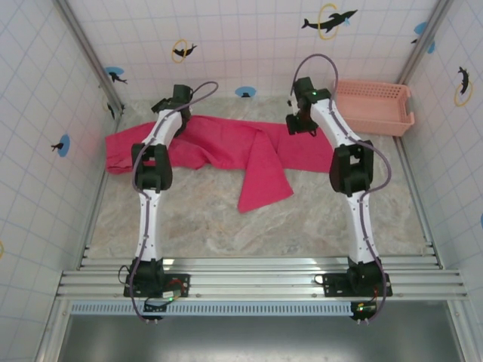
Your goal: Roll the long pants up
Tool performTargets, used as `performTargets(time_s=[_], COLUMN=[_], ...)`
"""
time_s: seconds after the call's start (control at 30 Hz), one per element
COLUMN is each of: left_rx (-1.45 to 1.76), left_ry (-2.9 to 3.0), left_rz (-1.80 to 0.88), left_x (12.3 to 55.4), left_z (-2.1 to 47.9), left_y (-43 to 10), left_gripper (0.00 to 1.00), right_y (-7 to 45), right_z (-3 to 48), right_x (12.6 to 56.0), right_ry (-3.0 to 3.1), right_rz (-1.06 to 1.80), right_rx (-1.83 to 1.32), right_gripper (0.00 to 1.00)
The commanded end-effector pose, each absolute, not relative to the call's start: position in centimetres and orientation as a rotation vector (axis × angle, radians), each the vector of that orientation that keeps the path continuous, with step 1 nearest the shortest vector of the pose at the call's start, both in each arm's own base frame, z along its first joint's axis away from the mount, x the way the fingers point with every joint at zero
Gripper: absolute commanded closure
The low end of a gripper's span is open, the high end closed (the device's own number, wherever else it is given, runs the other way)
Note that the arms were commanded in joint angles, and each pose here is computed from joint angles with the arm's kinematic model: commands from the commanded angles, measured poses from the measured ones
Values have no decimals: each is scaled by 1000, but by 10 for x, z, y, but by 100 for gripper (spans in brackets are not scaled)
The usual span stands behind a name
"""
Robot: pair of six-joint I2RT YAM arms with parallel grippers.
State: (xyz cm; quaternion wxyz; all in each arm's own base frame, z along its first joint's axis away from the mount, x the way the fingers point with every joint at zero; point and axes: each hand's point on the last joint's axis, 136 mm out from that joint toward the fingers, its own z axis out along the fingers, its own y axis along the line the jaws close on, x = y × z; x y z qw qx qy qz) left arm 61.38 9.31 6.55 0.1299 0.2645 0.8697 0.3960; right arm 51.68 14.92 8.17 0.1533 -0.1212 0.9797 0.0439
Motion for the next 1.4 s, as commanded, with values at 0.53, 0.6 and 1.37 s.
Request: performTargets(time_s=[0.53,0.6,1.37], left_rx=[712,716,698], left_ry=[2544,2544,2536], left_rz=[1049,1037,1031], left_x=[581,579,560], left_z=[103,104,135], left_y=[74,72,72], left_gripper=[2,3,3], right_y=[185,183,130], right_z=[50,43,58], right_x=[335,335,369], right_ry=[3090,3105,3087], right_rz=[367,312,43], right_rx=[-386,-397,-294], right_gripper=[45,45,100])
